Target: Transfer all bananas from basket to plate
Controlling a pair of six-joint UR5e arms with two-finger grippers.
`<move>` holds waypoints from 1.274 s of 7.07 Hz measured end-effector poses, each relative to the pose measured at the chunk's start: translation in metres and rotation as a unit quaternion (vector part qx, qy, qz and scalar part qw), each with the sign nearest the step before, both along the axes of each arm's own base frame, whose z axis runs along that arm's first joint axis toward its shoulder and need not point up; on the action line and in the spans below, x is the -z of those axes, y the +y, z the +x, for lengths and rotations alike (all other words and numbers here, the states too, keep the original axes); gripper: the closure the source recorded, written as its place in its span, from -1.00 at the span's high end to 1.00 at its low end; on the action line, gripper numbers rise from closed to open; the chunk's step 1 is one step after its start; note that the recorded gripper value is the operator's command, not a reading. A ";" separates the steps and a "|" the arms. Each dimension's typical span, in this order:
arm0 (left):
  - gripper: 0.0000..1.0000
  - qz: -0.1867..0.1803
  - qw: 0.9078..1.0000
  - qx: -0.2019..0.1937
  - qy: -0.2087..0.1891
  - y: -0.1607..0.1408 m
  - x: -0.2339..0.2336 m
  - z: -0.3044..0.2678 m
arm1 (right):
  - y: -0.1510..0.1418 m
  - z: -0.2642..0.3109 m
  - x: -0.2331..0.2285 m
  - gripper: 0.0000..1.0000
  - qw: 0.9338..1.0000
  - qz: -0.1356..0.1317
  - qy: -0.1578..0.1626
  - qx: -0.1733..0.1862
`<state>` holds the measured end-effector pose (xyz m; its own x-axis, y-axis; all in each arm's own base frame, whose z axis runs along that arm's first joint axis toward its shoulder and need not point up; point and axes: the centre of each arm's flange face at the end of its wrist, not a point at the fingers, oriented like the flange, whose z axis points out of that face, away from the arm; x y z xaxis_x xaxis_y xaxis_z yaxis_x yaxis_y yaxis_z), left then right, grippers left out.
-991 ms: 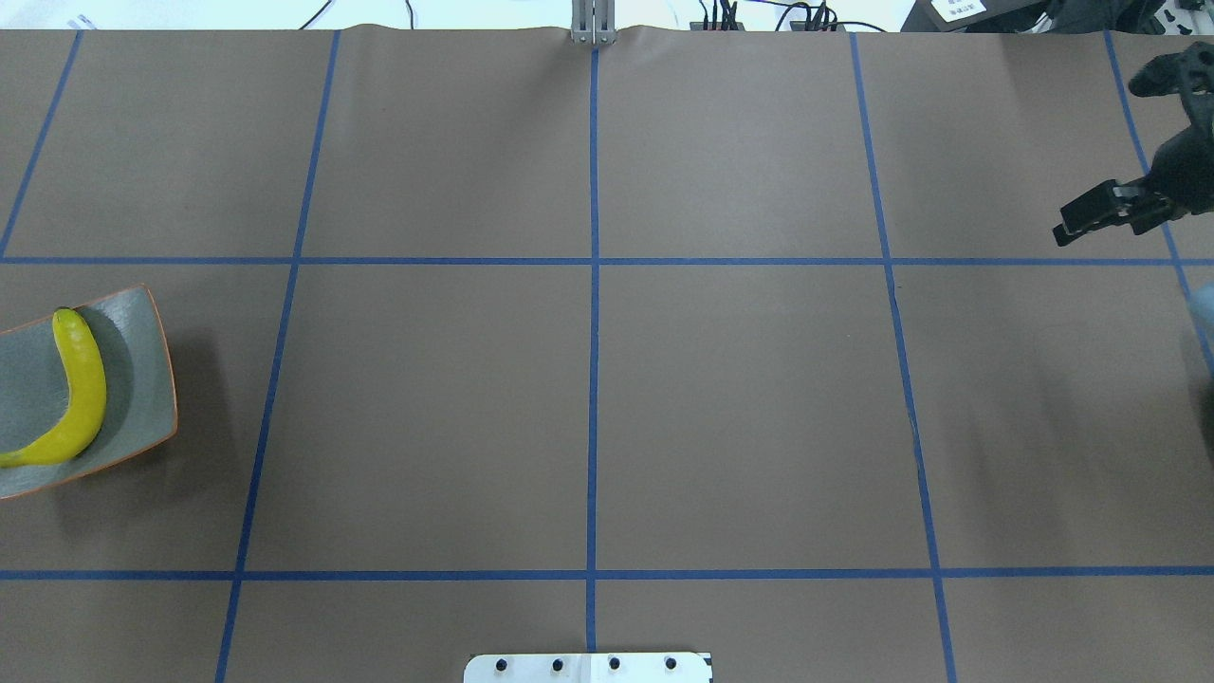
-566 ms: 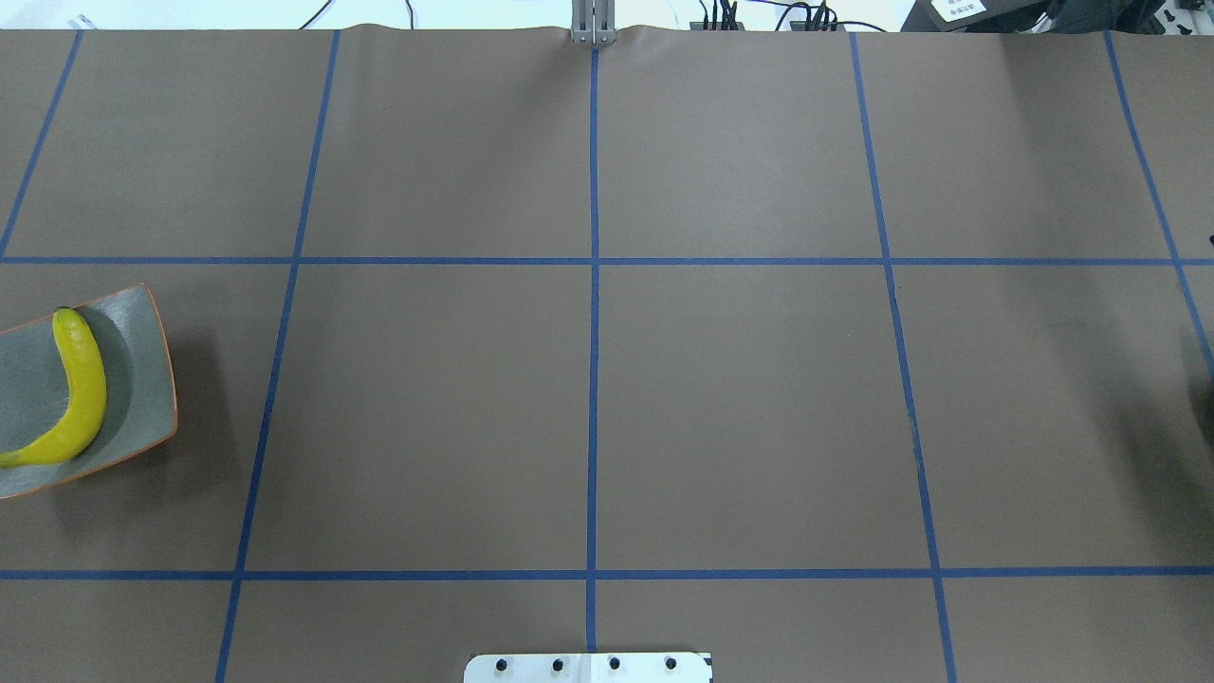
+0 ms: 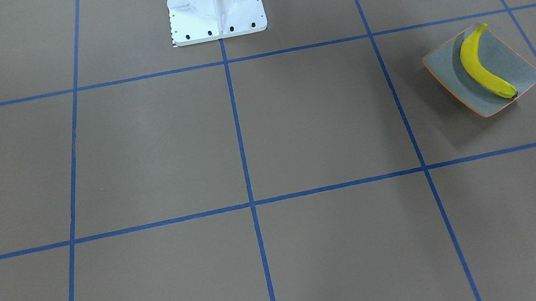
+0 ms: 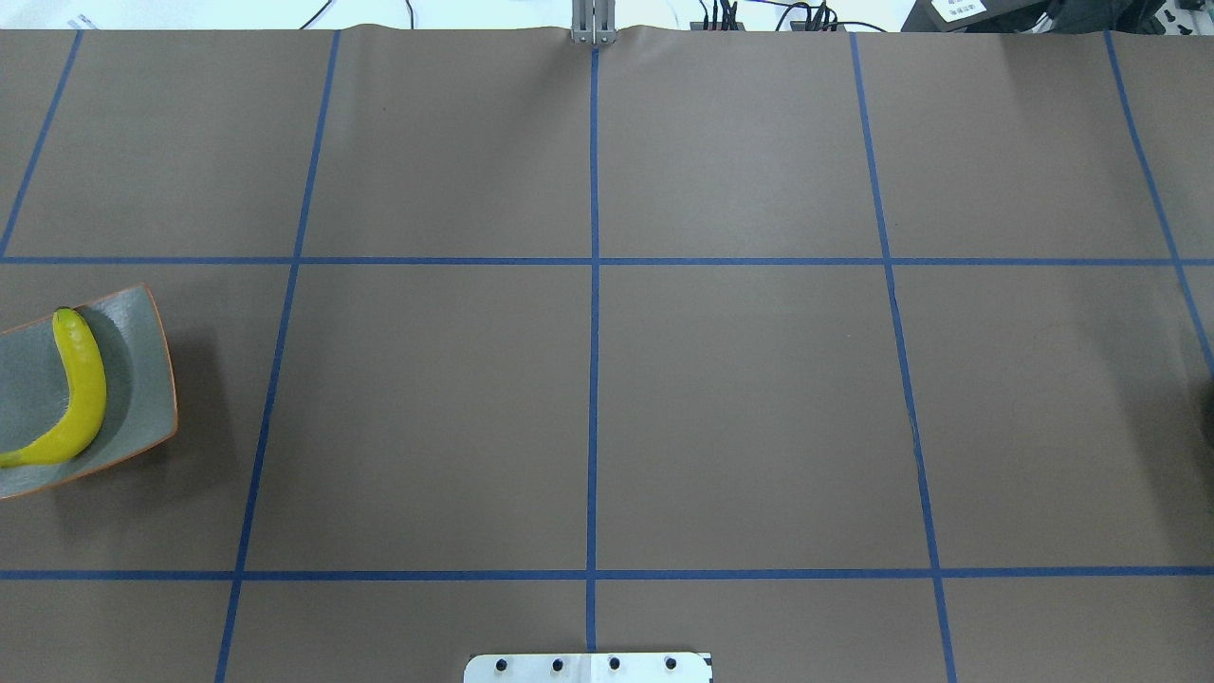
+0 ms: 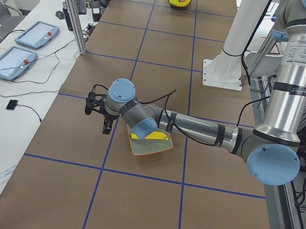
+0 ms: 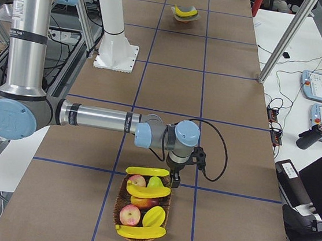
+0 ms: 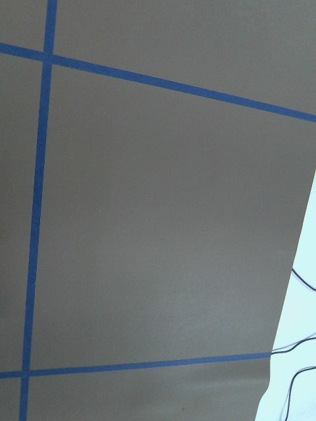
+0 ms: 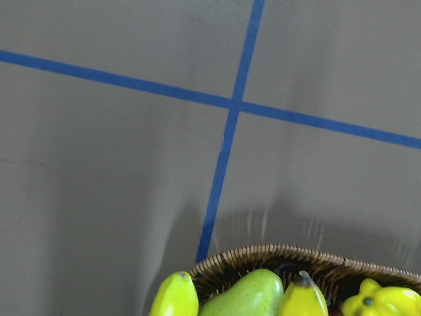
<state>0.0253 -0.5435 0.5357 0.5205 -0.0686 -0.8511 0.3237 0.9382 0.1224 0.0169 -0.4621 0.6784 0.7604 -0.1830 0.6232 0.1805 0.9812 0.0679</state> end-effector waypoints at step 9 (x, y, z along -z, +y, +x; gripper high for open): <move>1.00 0.008 1.000 -0.009 0.001 -0.001 0.003 0.008 | 0.086 0.008 -0.057 0.99 0.997 -0.045 0.027 0.057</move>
<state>0.0337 -0.5448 0.5323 0.5193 -0.0462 -0.8533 0.3068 0.9421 0.1357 0.0254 -0.3763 0.7351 0.7704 -0.2156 0.6000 0.2925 0.9557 -0.0321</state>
